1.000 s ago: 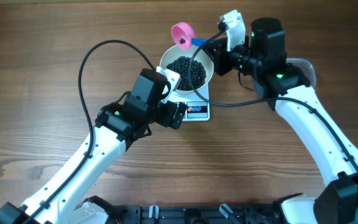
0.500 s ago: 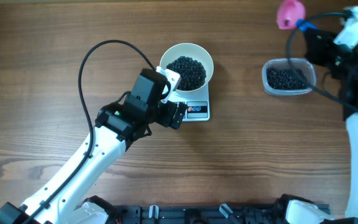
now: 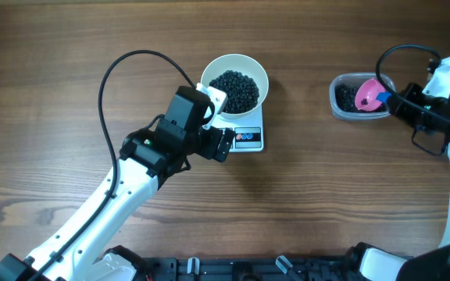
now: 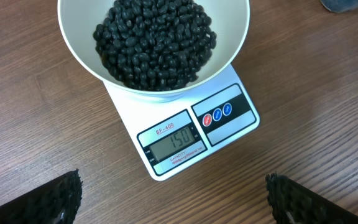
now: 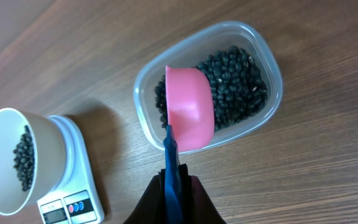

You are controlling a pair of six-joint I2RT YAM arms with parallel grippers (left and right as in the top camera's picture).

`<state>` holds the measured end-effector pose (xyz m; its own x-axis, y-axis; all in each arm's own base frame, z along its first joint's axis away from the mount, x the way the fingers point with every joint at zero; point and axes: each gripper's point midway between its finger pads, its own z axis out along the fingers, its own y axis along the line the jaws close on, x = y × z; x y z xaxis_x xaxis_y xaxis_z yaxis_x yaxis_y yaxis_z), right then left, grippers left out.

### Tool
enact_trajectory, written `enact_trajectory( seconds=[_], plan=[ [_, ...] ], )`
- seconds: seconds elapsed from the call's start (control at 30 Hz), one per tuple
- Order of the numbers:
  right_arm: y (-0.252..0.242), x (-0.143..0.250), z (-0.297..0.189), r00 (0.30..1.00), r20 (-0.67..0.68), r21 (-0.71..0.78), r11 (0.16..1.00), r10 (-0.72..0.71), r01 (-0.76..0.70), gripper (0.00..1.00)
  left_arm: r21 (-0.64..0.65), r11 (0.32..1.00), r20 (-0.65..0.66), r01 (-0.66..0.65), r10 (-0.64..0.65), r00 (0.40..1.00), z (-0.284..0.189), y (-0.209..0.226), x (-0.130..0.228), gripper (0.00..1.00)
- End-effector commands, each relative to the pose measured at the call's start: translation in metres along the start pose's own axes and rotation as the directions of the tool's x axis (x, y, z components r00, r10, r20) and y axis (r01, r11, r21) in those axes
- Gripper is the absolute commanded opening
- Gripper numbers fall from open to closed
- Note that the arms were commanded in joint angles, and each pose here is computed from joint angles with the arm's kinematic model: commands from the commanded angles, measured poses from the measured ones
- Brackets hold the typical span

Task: Scoop item into bowl and weigh 150g on scale
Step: 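Lower the pink scoop into the bean tub and release it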

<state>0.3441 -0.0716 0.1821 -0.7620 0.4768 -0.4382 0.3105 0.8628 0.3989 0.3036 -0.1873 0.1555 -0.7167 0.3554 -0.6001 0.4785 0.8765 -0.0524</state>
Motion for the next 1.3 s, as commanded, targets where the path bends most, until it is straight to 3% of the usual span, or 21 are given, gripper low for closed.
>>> enact_trajectory(
  seconds=[0.0,0.2,0.27,0.33,0.4,0.43,0.47,0.6,0.8,0.9,1.03,1.17,1.27],
  plan=[
    [-0.012,0.007,0.02,0.998,-0.056,0.026,1.0,0.018,-0.016,0.04,0.008,1.0,-0.005,-0.015,0.015,1.0,0.002,-0.001,0.002,1.0],
    [-0.019,-0.003,0.042,0.998,-0.048,0.024,0.999,0.05,-0.049,0.06,0.008,1.0,-0.005,-0.015,0.015,1.0,0.002,-0.001,0.002,1.0],
    [-0.021,-0.002,0.046,0.997,-0.06,0.029,0.998,0.055,-0.054,0.17,0.008,1.0,-0.005,-0.016,0.016,1.0,0.002,-0.001,0.002,1.0],
    [-0.022,-0.001,0.046,0.997,-0.061,0.03,0.998,0.056,-0.054,0.46,0.008,1.0,-0.005,-0.015,0.015,1.0,0.002,-0.001,0.002,1.0],
    [-0.026,0.0,0.045,0.996,-0.062,0.054,0.997,0.058,-0.055,0.67,0.008,1.0,-0.005,-0.015,0.015,1.0,0.002,-0.001,0.002,1.0],
    [-0.034,0.001,0.045,0.996,-0.064,0.102,0.993,0.062,-0.056,0.88,0.008,1.0,-0.005,-0.015,0.015,1.0,0.002,-0.001,0.002,1.0],
    [-0.043,0.003,0.043,0.994,-0.064,0.155,0.985,0.084,-0.073,1.0,0.008,1.0,-0.005,-0.015,0.015,1.0,0.002,-0.001,0.002,1.0],
    [-0.064,0.012,0.038,0.991,-0.079,0.277,0.957,0.109,-0.084,1.0,0.008,1.0,-0.005,-0.016,0.016,1.0,0.002,-0.001,0.002,1.0],
    [-0.07,0.017,0.033,0.987,-0.091,0.321,0.942,0.129,-0.093,1.0,0.008,1.0,-0.005,-0.015,0.015,1.0,0.002,-0.001,0.002,1.0],
    [-0.061,0.001,0.017,0.994,-0.03,0.306,0.948,0.104,-0.09,1.0,0.008,1.0,-0.005,-0.016,0.016,1.0,0.002,-0.001,0.002,1.0],
    [-0.043,-0.006,-0.024,0.994,0.068,0.281,0.955,0.081,-0.097,1.0,0.008,1.0,-0.005,-0.015,0.015,1.0,0.002,-0.001,0.002,1.0],
    [-0.025,0.015,-0.076,0.99,0.125,0.264,0.96,0.065,-0.096,1.0,0.008,1.0,-0.005,-0.016,0.016,1.0,0.002,-0.001,0.002,1.0],
    [0.004,0.042,-0.12,0.986,0.168,0.172,0.985,-0.014,-0.015,1.0,0.008,1.0,-0.005,-0.015,0.015,1.0,0.002,-0.001,0.002,1.0]
  ],
)
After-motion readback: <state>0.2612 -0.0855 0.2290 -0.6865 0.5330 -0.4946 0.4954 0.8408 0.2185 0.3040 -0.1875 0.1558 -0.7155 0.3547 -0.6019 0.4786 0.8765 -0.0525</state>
